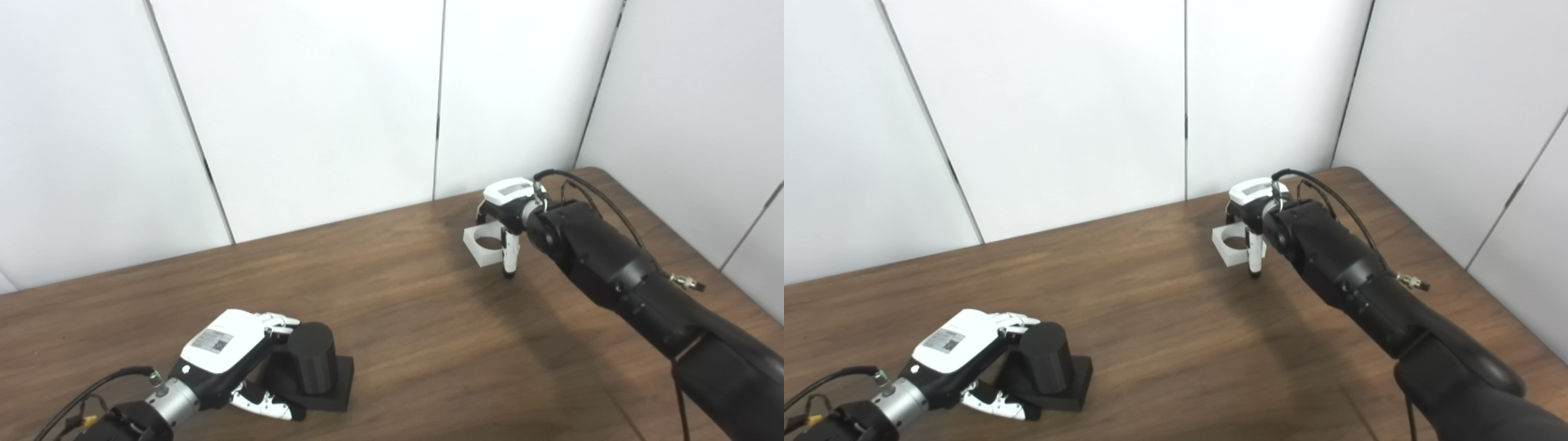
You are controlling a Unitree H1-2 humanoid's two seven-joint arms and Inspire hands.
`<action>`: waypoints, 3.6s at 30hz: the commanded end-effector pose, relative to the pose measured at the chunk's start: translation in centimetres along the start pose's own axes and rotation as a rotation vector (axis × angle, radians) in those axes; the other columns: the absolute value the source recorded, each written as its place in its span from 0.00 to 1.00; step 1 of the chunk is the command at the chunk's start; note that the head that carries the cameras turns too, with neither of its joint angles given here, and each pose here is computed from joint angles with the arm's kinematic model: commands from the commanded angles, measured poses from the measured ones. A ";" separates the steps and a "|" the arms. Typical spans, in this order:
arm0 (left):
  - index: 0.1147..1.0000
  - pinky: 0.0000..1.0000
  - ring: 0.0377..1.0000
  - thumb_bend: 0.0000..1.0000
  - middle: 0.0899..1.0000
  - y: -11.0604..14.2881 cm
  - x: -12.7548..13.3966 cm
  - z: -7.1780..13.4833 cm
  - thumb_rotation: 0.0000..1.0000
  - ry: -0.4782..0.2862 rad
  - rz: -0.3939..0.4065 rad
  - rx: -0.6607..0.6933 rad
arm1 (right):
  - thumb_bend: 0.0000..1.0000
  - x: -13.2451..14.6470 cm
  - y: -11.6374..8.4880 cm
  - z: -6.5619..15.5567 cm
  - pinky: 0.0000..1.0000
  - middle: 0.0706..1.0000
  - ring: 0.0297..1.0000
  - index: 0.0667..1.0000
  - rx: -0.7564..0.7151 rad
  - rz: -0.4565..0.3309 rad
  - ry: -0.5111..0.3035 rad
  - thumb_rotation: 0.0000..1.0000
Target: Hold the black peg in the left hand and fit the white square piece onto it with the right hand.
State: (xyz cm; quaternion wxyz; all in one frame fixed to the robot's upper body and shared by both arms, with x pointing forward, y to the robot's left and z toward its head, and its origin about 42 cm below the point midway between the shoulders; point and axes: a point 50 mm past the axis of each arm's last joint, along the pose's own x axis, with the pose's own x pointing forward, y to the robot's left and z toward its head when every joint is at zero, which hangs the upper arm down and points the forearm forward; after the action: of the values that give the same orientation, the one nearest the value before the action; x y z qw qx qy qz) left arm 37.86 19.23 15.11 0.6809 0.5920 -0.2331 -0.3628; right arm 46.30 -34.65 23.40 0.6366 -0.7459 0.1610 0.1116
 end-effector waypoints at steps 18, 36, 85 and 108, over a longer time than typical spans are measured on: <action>0.42 0.76 0.83 0.52 0.80 -2.7 -2.5 -0.6 0.06 0.037 -0.168 0.035 | 0.55 1.2 -0.4 -0.1 0.78 0.77 0.82 0.47 -0.019 -0.050 0.013 0.15; 0.42 0.76 0.82 0.52 0.80 -2.9 -2.4 -0.5 0.06 0.034 -0.162 0.030 | 0.52 0.4 -0.7 -0.4 0.81 0.71 0.80 0.45 0.001 -0.088 -0.029 0.14; 0.42 0.85 0.88 0.52 0.85 -3.6 2.0 1.4 0.08 0.058 -0.182 0.037 | 0.52 -11.7 -7.2 5.8 0.71 0.75 0.80 0.44 0.043 -0.432 -0.597 0.13; 0.42 0.86 0.89 0.52 0.86 -3.4 2.0 1.4 0.08 0.071 -0.193 0.027 | 0.52 -13.8 -6.9 12.3 0.71 0.76 0.82 0.44 0.014 -0.427 -0.789 0.14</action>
State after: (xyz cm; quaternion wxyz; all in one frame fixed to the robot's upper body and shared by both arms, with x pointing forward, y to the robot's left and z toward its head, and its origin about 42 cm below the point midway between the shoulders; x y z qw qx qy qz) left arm 38.54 16.68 15.10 0.6826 0.5975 -0.2144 -0.3621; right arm 36.80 -20.96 30.19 0.6766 -0.6533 -0.2021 0.2731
